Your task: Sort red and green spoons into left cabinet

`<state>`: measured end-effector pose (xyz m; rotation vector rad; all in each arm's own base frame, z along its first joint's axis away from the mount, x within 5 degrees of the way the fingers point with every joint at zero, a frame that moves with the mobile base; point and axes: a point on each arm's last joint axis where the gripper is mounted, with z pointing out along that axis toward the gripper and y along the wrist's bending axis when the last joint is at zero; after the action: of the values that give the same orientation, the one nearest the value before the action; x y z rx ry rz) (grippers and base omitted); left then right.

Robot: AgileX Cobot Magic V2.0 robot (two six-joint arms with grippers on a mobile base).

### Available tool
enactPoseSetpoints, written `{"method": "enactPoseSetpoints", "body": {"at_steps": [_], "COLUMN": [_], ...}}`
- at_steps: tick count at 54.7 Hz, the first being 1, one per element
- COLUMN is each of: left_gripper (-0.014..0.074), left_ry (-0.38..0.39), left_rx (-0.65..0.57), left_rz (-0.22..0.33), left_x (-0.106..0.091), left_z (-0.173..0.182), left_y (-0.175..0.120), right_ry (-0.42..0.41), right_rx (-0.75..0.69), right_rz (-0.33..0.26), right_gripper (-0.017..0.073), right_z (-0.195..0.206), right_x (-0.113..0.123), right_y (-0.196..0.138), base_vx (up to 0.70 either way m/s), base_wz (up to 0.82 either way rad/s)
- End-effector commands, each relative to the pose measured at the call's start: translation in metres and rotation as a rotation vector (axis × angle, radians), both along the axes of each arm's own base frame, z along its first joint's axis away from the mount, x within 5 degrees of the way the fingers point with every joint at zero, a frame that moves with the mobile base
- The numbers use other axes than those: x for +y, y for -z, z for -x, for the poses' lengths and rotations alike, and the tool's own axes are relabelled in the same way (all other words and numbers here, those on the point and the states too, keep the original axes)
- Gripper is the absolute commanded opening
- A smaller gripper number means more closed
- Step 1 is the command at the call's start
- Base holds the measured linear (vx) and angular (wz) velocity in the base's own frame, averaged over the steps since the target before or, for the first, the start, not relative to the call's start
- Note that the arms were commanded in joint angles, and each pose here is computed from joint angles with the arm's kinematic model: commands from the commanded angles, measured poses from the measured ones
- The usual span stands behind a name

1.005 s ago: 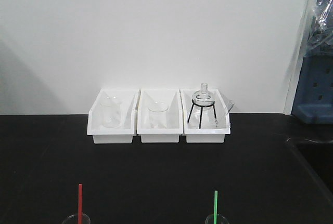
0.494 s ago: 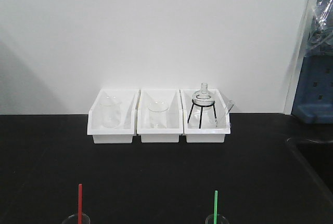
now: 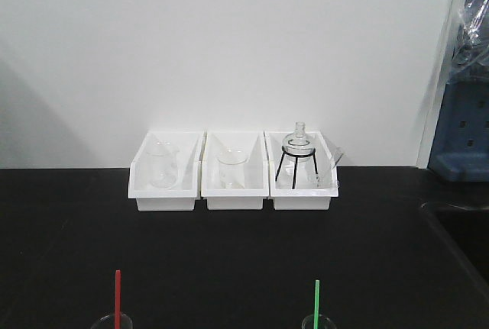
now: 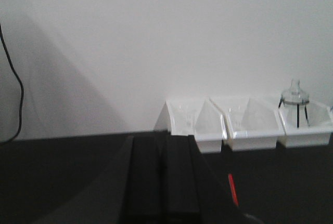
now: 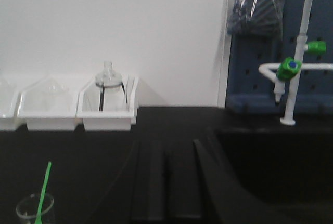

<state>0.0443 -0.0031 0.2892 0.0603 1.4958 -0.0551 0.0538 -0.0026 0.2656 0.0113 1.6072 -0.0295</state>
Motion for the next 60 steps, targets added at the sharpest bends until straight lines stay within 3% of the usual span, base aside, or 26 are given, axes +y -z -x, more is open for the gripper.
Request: {"method": "enactPoseSetpoints", "body": {"at_steps": [1,19,29,44,57,60], "left_gripper": [0.0001,0.0048,0.0171,0.0435,0.0479,0.0479], "left_ry": [0.005,0.006,0.006,0.008,0.007,0.014], "left_rx": [-0.033,-0.010,-0.009,-0.013,0.018,0.037], "left_rz": [0.002,0.007,0.002,0.016,0.012,0.038], "left_x": [-0.001,-0.001,-0.001,-0.001,-0.002,-0.003], "left_z": [-0.004,-0.008,-0.008,-0.008,-0.014,-0.020], "left_y": [-0.013,-0.012,-0.012,-0.012,-0.011,-0.010], "right_ry": [0.001,-0.007,-0.005,-0.006,-0.024,-0.033], "right_rx": [-0.030,0.000,0.022,0.037,0.008,-0.008], "right_rz": [0.015,0.001,-0.043,-0.065,-0.028,-0.033], "right_gripper": [-0.0001,0.0060,0.0167,0.0414,0.0468,0.0468], "right_z": [-0.006,-0.019,-0.022,-0.027,-0.044,-0.051], "right_x": [0.000,0.001,0.001,0.001,0.002,0.003], "right_y": [-0.014,-0.014,-0.012,-0.011,-0.014,-0.015], "base_vx": [0.00,0.00,0.00,0.00,0.00,0.00], "base_wz": [0.00,0.00,0.00,0.00,0.00,0.00]}}
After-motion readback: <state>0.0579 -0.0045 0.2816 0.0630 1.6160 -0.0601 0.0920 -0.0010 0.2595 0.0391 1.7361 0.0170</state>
